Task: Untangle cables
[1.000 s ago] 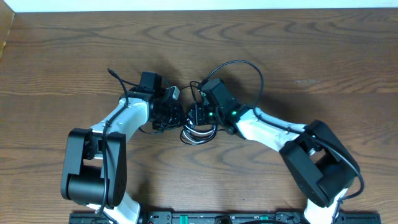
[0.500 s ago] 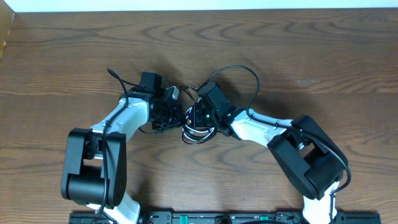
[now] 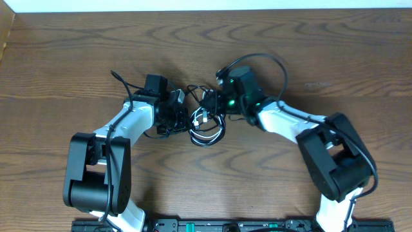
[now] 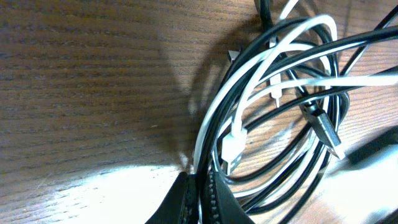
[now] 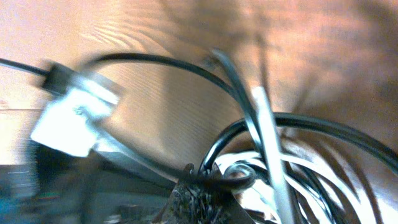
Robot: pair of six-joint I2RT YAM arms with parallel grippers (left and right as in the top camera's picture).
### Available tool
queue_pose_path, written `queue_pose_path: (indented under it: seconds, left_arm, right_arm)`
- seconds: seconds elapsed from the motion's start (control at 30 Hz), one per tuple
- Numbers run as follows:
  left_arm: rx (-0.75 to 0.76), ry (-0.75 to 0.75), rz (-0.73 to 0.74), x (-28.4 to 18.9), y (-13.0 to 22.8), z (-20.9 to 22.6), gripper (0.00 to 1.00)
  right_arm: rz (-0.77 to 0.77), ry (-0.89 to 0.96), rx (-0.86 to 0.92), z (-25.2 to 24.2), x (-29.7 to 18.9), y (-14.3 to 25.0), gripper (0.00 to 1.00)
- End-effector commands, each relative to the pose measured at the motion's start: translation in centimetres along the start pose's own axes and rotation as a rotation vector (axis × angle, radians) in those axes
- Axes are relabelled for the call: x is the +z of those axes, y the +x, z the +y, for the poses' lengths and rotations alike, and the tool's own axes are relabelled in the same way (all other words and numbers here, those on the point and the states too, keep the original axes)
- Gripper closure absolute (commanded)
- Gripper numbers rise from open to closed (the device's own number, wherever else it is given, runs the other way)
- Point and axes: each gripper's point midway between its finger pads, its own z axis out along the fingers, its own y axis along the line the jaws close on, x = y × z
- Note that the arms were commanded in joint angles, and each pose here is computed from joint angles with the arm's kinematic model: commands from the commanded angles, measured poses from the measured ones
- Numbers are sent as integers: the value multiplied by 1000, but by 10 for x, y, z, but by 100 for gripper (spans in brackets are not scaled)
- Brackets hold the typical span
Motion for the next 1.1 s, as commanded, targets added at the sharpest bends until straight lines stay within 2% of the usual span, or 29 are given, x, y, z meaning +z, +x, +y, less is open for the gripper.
queue_pose_path:
  seconds: [0.0, 0.1, 0.43, 0.7, 0.73, 0.83, 0.97, 1.07]
  left_arm:
    - [-20, 3, 27, 5, 6, 3, 93]
    - [-20, 4, 27, 5, 6, 3, 92]
    - [-19, 18, 28, 5, 6, 0, 93]
    - [-19, 18, 28, 5, 6, 0, 92]
    - [-19, 18, 28, 5, 6, 0, 93]
    - [-19, 18, 28, 5, 6, 0, 93]
    - [-16, 19, 24, 5, 5, 0, 92]
    - [-14, 20, 21, 5, 5, 0, 92]
  right_arm:
    - [0, -71, -19, 13, -16, -11, 99]
    - [-25, -49, -16, 7, -18, -18, 99]
    - [-214, 218, -62, -39, -26, -50, 99]
    - [-242, 605, -95, -106, -54, -45, 99]
    - [-232, 669, -122, -115, -60, -43, 97]
    - [-214, 698, -187, -118, -63, -43, 81]
    - [-212, 647, -249, -99, -64, -53, 62]
    - [-211, 575, -291, -71, -69, -66, 54]
